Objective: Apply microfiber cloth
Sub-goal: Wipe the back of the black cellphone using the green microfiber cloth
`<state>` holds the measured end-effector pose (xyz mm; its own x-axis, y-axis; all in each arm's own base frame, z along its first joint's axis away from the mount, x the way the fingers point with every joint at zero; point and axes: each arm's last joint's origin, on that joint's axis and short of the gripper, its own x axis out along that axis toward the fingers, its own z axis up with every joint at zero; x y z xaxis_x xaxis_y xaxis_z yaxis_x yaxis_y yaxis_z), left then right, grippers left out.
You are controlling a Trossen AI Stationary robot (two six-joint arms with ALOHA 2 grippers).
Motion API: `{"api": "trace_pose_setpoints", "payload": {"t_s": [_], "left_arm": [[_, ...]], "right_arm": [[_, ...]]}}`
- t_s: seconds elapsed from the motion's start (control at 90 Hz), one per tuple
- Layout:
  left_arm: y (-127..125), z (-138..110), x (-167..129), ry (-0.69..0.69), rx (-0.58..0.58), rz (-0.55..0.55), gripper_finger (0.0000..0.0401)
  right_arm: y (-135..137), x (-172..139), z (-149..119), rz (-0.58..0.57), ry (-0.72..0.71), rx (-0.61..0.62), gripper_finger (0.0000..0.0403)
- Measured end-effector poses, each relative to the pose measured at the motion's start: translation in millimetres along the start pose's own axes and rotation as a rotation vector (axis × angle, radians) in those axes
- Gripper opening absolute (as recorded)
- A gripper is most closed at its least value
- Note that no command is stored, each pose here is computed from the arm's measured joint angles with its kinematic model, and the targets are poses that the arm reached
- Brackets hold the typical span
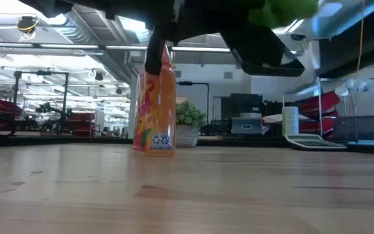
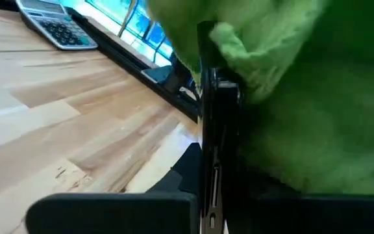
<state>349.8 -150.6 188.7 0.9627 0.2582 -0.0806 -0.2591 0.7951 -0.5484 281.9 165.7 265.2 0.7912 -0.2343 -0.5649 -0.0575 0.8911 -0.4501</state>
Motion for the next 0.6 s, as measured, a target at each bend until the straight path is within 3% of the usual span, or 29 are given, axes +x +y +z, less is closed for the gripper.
{"api": "trace_pose_setpoints", "payload": {"t_s": [0.2,0.311,0.478,0.6], "left_arm": [[4,-5,0,0.022,0.018,0.019,0.0008],[3,-2,1,-0.003,0.006,0.019,0.0008],[-1,2,0,-0.016,-0.012,-0.015,0.0008],[-4,4,0,-0.013,-0.024,-0.034,0.0008]], "right_arm": [[22,29,-30,0.084,0.053,0.075,0.0014],[36,40,-46,0.189,0.109,0.100,0.0014],[55,41,-54,0.302,0.151,0.100,0.0014],[58,29,-50,0.308,0.180,0.062,0.0014]]}}
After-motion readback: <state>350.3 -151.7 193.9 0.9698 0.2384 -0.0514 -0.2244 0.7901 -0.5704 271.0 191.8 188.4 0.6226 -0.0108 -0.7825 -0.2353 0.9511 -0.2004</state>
